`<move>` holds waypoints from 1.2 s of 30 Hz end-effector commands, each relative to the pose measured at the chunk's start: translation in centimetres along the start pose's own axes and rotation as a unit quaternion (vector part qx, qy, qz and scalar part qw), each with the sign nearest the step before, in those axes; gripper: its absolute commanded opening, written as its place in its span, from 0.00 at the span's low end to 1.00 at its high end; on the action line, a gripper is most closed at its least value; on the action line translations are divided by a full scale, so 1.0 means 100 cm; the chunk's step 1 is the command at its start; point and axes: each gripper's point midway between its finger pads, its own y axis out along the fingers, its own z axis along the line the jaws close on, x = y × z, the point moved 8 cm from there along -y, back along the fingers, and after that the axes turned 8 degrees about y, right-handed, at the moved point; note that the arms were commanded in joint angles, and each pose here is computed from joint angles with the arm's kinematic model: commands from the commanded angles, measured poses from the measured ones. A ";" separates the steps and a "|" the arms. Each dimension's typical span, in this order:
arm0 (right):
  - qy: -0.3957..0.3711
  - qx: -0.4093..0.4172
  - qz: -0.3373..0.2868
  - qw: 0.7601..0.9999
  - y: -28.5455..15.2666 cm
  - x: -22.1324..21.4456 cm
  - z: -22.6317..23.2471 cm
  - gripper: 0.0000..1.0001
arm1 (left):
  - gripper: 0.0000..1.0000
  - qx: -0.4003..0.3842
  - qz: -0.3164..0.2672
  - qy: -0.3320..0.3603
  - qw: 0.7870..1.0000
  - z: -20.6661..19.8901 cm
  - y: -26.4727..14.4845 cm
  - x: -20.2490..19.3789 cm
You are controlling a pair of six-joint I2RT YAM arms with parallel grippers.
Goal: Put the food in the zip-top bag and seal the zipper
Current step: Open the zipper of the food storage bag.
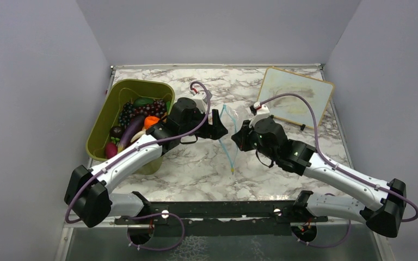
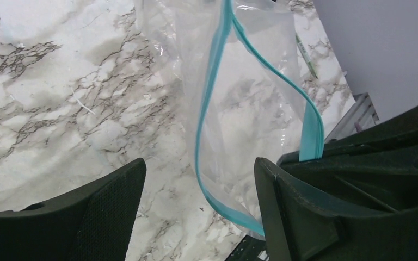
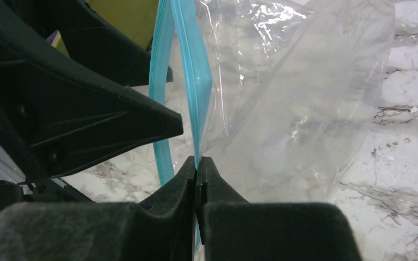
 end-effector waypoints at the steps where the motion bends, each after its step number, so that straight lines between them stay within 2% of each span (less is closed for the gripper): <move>1: 0.026 0.045 -0.025 0.998 -0.003 0.004 0.010 0.01 | 0.70 0.027 -0.007 0.016 0.999 0.006 0.009 0.006; 3: 0.019 0.033 -0.031 0.999 -0.005 0.006 0.006 0.01 | 0.60 0.040 0.008 0.015 0.999 0.010 0.012 0.001; 7: 0.002 -0.033 -0.042 0.999 -0.014 0.016 -0.005 0.02 | 0.29 0.080 0.022 0.023 0.996 0.018 0.008 -0.002; 10: -0.012 -0.074 -0.059 0.995 -0.028 0.024 -0.015 0.01 | 0.15 0.089 0.015 0.030 0.996 0.020 0.002 -0.004; 12: -0.017 -0.106 -0.080 0.991 -0.039 0.031 -0.023 0.01 | 0.10 0.101 0.011 0.036 0.994 0.022 -0.002 -0.005; 15: -0.021 -0.137 -0.108 0.985 -0.059 0.041 -0.034 0.02 | 0.09 0.131 0.020 0.044 0.990 0.029 -0.007 -0.010; 18: -0.020 -0.118 -0.130 0.984 -0.071 0.049 -0.033 0.01 | 0.09 0.139 0.028 0.046 0.989 0.033 -0.008 -0.014; 21: -0.026 -0.043 -0.123 0.991 -0.068 0.043 -0.023 0.01 | 0.13 0.102 0.033 0.043 0.993 0.026 -0.007 -0.016; 24: -0.021 0.007 -0.093 0.995 -0.057 0.029 -0.015 0.01 | 0.29 0.051 0.026 0.043 0.997 0.014 -0.008 -0.011; 29: -0.017 0.018 -0.060 0.998 -0.042 0.019 -0.009 0.01 | 0.57 0.013 -0.002 0.079 0.997 0.000 -0.027 0.003; 36: -0.033 -0.007 -0.057 0.998 -0.035 0.016 -0.014 0.01 | 0.76 0.062 -0.078 0.117 0.988 -0.001 -0.059 0.022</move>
